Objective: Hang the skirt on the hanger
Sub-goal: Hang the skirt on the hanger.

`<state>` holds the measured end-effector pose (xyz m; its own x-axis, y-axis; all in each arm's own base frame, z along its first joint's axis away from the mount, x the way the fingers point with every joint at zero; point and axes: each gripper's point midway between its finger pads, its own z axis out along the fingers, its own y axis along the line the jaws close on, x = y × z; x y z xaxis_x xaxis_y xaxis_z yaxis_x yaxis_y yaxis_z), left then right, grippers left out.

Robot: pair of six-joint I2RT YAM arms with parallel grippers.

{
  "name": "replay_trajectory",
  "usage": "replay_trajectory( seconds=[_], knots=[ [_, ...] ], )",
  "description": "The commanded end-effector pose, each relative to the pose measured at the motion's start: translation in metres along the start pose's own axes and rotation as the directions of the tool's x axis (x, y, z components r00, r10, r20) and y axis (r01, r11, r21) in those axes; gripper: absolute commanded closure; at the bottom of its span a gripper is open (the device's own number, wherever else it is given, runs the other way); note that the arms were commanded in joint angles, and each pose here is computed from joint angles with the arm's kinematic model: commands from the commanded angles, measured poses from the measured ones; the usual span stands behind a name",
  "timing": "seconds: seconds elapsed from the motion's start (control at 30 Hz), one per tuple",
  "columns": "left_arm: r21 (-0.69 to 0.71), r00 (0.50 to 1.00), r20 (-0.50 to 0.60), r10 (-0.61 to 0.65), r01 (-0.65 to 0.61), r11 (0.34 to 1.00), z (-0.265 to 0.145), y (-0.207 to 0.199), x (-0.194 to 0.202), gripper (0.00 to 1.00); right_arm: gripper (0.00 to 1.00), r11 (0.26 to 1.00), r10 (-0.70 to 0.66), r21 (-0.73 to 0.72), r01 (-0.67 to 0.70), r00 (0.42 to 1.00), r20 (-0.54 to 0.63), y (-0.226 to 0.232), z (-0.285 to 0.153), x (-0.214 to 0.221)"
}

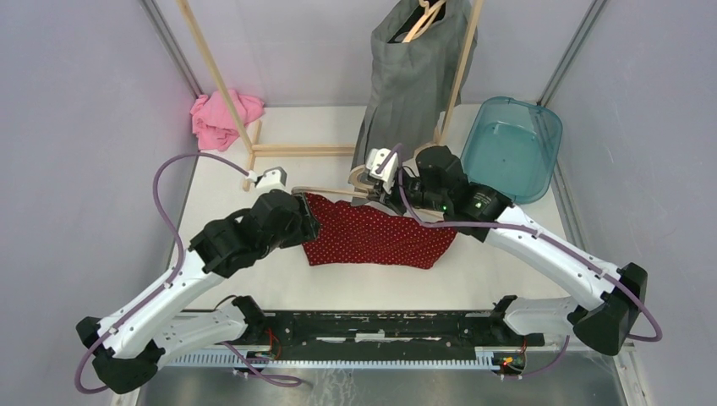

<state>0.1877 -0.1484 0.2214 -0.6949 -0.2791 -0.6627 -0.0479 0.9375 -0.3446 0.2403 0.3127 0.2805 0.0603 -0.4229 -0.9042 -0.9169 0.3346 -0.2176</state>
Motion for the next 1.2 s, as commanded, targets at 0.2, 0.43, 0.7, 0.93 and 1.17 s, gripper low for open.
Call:
replay_trajectory(
  seconds=[0.2,0.43,0.7,0.93,1.17],
  knots=[
    [0.146,0.995,-0.087,-0.044,0.056,0.988,0.023,-0.023,0.033,0.37,0.99,0.999,0.036,0.023,-0.039,0.995,0.098,-0.008,0.043,-0.006],
    [0.222,0.975,-0.213,-0.055,0.104,0.97,0.049,-0.039,0.073,0.43,0.99,0.997,0.077,0.009,-0.078,0.993,0.086,-0.006,0.067,0.004],
    [0.216,0.979,-0.194,-0.061,0.104,0.971,0.055,-0.035,0.075,0.43,0.99,0.997,0.077,-0.032,-0.073,0.989,0.127,-0.004,0.062,-0.034],
    [0.225,0.981,-0.181,-0.064,0.104,0.969,0.053,-0.034,0.074,0.43,0.99,0.998,0.054,-0.038,-0.049,0.986,0.156,-0.001,0.045,-0.054],
    [0.242,0.983,-0.169,-0.067,0.108,0.964,0.052,-0.036,0.071,0.43,0.99,0.999,0.034,-0.034,-0.028,0.983,0.181,0.001,0.029,-0.071]
  ],
)
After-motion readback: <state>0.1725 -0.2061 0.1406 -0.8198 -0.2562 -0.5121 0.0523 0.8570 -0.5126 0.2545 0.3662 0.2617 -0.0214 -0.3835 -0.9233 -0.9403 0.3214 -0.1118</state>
